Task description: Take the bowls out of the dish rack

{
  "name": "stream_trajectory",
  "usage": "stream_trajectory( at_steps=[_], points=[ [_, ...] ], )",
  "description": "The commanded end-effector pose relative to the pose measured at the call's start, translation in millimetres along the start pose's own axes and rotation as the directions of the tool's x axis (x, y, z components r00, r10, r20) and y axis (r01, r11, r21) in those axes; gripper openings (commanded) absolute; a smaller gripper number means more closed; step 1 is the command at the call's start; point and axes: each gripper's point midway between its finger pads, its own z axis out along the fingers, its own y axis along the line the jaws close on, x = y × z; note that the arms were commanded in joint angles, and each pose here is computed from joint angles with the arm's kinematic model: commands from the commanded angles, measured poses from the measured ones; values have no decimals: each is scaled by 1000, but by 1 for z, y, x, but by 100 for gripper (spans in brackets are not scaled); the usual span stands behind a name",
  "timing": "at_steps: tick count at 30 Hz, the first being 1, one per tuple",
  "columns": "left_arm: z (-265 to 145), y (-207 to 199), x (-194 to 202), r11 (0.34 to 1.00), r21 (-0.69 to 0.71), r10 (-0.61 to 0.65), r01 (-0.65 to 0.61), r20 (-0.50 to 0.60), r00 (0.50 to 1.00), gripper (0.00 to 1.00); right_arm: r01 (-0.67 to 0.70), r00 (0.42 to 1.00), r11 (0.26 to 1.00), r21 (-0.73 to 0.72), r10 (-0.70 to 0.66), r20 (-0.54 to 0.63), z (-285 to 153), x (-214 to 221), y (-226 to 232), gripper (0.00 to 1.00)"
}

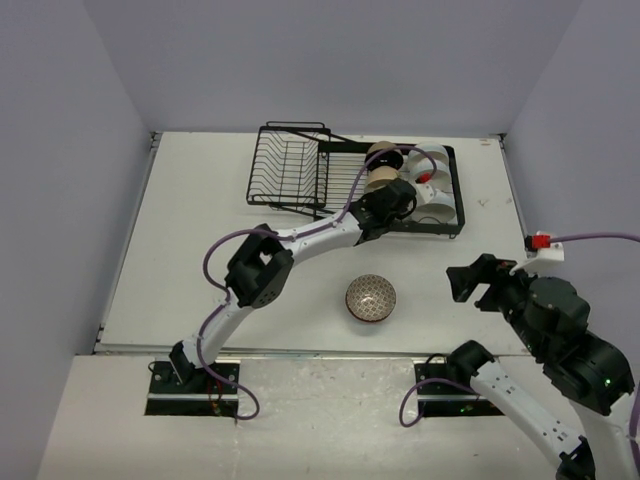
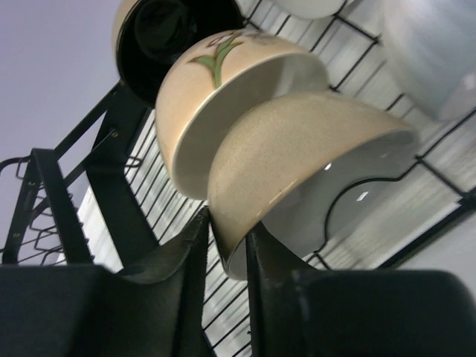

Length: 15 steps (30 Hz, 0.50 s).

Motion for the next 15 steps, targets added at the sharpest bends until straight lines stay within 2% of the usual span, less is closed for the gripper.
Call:
stream_trajectory(
  at_steps=[1, 6, 15],
  points=[
    [7, -8, 3, 1000, 9, -25, 25, 18, 1000, 21, 15, 1000, 1000, -21, -15, 24, 3, -4, 4, 87],
    [8, -14, 6, 999, 26, -28, 27, 17, 999, 1, 15, 999, 999, -30, -14, 30, 1, -6, 5, 87],
    [0, -14, 4, 997, -66, -35, 37, 26, 999, 0, 17, 999, 999, -44, -16, 31, 1, -5, 7, 87]
  ],
)
